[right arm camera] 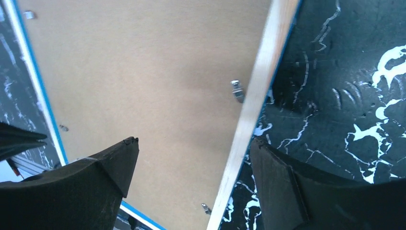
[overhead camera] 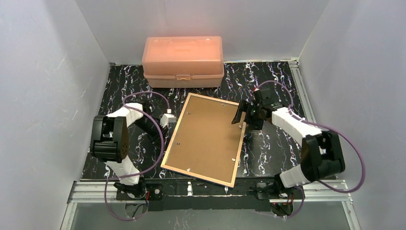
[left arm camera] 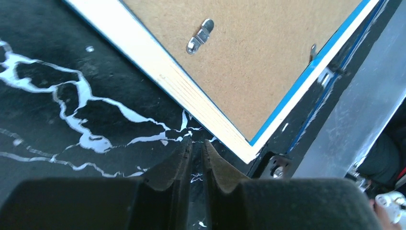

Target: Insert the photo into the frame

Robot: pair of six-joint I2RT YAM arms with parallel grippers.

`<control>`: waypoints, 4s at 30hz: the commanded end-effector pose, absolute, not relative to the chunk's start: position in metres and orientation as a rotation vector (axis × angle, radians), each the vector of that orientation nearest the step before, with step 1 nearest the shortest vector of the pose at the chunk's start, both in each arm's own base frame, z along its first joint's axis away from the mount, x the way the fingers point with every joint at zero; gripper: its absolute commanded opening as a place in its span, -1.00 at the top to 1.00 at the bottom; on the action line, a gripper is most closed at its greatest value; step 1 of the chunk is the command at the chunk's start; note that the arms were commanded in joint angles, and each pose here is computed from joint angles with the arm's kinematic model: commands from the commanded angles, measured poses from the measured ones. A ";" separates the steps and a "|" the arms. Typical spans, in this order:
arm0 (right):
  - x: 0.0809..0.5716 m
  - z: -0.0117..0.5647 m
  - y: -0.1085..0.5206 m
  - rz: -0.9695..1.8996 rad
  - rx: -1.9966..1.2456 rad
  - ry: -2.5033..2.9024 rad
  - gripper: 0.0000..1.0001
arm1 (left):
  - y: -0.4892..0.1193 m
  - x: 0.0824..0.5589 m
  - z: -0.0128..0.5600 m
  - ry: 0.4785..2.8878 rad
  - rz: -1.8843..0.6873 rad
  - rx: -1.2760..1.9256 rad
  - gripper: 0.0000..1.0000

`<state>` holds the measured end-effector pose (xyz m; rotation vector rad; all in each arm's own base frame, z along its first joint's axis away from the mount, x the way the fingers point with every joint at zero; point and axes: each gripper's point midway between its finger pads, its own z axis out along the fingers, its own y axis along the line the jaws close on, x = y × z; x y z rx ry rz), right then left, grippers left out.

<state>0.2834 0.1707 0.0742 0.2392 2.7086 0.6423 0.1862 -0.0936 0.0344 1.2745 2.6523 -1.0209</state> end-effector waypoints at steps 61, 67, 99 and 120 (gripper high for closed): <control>0.200 0.040 0.466 1.135 -0.630 2.364 0.37 | -0.115 0.211 0.036 2.762 -1.242 0.956 0.76; 0.206 0.042 0.463 1.124 -0.618 2.359 0.36 | -0.117 0.211 0.036 2.759 -1.242 0.969 0.77; 0.205 0.045 0.480 1.309 -0.572 2.327 0.33 | -0.120 0.209 0.032 2.763 -1.257 0.989 0.83; 0.206 0.048 0.484 1.350 -0.584 2.308 0.32 | -0.124 0.209 0.031 2.768 -1.249 1.009 0.87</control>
